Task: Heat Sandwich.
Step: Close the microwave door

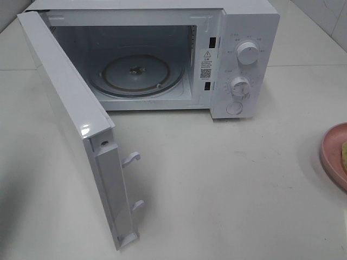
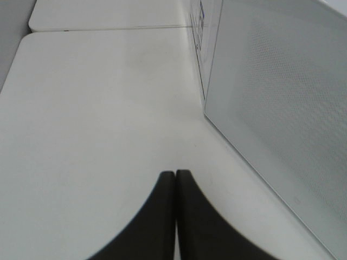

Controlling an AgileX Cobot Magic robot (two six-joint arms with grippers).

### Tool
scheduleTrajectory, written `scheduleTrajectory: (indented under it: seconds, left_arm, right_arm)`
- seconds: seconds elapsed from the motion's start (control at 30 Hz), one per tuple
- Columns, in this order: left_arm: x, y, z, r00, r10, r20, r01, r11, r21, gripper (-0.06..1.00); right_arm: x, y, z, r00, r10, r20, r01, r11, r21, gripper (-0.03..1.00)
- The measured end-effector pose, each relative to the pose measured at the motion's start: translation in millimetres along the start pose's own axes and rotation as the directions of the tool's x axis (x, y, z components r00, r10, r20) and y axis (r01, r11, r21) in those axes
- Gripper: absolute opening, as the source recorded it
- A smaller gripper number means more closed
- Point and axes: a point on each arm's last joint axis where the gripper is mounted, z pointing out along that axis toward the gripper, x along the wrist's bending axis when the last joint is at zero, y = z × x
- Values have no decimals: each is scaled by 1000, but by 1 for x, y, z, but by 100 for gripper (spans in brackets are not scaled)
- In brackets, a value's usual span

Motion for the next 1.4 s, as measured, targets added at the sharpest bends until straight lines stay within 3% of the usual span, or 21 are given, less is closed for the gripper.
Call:
scheduleTrajectory:
  seconds: [0.33,0.47,0.67,1.1,1.4]
  left_arm:
    - [6,-16,33,999,8,-54,-13,994,-108,0]
    - [10,-34,38,995,1,-103,-28,965,-260,0]
    - [11,-42,38,992,20,-123,-64,928,-367,0]
    - [-4,-51,74,996,54,65,-28,938,-345,0]
    - [-37,-45,101,962,172,213,-101,945,-310,0]
  right_arm:
    - [0,0,0,1000,0,0,0,1000,0,76]
    - [0,0,0,1000,0,0,0,1000,0,76]
    - [0,0,0,1000,0,0,0,1000,0,76]
    - [0,0,0,1000,0,0,0,1000,0,76]
    - [0,0,0,1000,0,0,0,1000,0,76]
